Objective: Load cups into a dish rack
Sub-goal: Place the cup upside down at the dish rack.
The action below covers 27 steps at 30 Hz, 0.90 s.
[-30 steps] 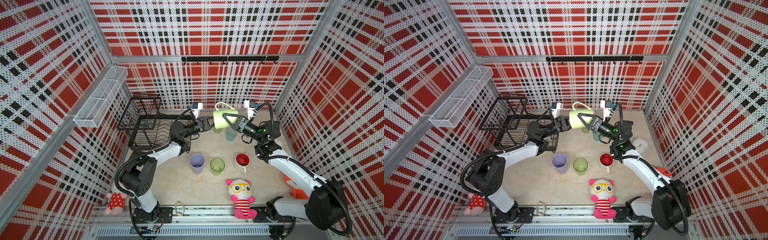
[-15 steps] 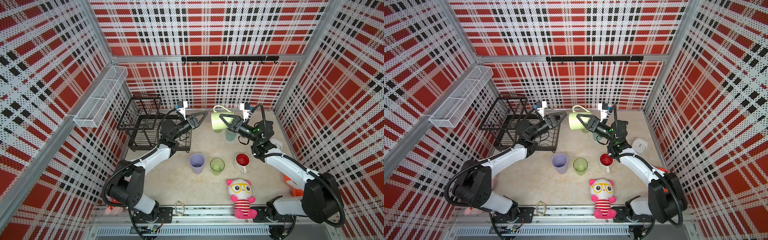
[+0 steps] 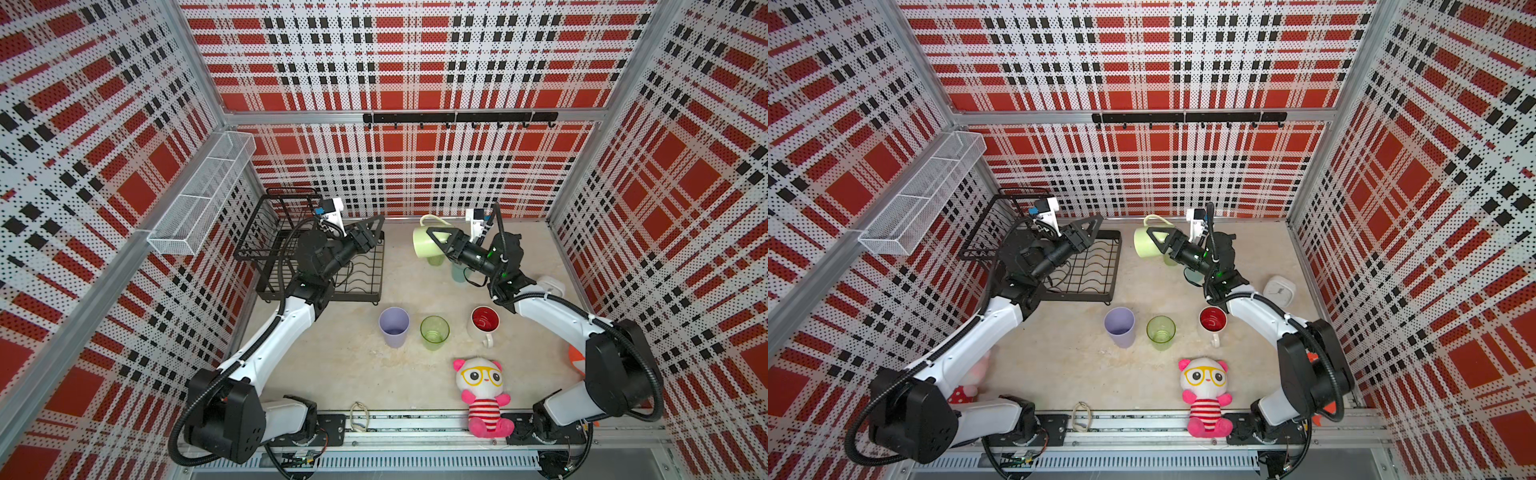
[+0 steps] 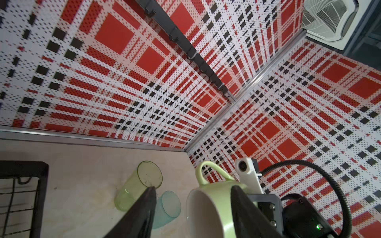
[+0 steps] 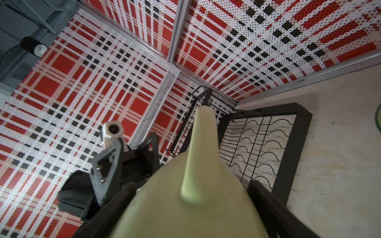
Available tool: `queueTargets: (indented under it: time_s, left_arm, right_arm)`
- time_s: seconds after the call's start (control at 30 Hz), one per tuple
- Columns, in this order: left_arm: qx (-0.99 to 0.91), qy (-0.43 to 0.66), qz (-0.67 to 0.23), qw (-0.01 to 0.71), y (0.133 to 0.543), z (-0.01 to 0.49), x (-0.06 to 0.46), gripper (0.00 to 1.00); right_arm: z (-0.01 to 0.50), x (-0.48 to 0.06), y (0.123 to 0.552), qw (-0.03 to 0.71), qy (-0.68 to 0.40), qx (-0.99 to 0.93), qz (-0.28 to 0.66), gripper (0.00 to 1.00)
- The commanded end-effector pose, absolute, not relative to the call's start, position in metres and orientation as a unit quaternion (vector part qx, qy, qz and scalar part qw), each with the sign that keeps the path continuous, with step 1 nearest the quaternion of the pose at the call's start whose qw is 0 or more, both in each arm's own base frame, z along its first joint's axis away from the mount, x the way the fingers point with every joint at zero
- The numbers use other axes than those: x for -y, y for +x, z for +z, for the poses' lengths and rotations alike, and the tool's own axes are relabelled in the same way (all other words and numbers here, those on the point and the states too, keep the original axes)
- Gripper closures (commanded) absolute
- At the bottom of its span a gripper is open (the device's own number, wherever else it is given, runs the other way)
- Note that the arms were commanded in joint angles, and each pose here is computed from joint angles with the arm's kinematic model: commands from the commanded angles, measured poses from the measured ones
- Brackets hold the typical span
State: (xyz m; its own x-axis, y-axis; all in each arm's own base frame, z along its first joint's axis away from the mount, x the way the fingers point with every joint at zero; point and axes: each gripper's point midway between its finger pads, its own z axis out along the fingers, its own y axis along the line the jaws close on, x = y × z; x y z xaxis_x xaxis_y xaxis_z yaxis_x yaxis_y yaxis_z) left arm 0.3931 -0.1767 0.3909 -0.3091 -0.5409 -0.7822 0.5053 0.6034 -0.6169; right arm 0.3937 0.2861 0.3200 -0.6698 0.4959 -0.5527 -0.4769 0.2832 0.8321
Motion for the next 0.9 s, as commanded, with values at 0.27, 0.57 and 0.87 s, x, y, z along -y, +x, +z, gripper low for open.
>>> queueTargets:
  time_s: [0.27,0.57,0.87]
  left_arm:
    - [-0.713,-0.035,-0.221,0.665,0.384,0.426,0.103,0.36]
    - [-0.698,-0.066,-0.141,0.699,0.364,0.455,0.058,0.36]
    - [-0.690,-0.085,-0.093,0.713,0.355,0.463,0.037,0.36]
  right_arm:
    - [0.280,-0.376,0.424,0.422,-0.065,-0.721,0.546,0.41]
    - [0.235,-0.436,0.446,0.408,-0.111,-0.752,0.505,0.42]
    - [0.198,-0.481,0.453,0.412,-0.173,-0.784,0.431,0.43]
